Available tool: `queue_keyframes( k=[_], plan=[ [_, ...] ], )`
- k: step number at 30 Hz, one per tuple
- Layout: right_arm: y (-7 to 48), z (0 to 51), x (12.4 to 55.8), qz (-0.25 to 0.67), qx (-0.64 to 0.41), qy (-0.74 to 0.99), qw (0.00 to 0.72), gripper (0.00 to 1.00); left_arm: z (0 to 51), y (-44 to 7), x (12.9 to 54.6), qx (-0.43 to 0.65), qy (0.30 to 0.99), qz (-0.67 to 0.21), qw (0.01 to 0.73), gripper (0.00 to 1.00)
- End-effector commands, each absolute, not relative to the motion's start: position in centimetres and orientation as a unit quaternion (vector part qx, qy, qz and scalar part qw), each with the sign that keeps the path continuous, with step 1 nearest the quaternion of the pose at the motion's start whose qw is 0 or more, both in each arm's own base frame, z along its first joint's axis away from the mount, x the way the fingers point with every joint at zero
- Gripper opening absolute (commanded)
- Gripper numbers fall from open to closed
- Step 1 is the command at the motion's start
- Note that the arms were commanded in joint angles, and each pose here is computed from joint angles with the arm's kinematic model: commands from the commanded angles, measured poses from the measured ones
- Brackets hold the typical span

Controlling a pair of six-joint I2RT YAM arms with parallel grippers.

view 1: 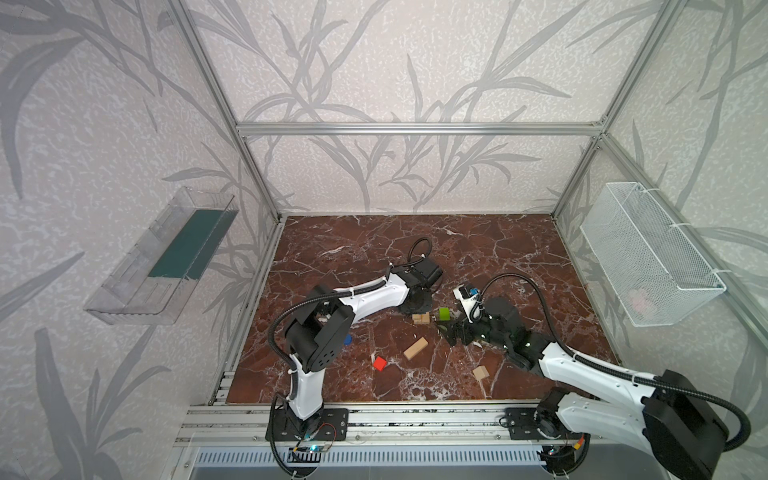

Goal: Build the wood block tower
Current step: 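Lower the held block upright against the paired blocks with the left gripper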

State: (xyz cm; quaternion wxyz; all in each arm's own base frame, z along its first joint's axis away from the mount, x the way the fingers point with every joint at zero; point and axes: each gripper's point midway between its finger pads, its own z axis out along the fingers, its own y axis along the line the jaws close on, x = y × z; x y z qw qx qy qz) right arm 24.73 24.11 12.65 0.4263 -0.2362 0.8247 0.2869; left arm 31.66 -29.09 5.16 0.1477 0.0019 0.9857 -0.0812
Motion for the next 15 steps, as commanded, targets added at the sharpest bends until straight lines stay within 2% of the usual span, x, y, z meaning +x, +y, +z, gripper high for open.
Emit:
queue_keyframes(
  k=[1, 15],
  plan=[
    [23.84, 13.11, 25.0, 0.282, -0.234, 0.819, 0.441, 0.99, 5.51, -29.64, 32.05, -0.001, 0.985, -0.084, 0.152, 0.08],
    [23.79, 13.2, 24.97, 0.282, -0.235, 0.818, 0.443, 0.99, 4.69, -29.75, 31.96, 0.002, 0.987, -0.078, 0.141, 0.08]
  ],
)
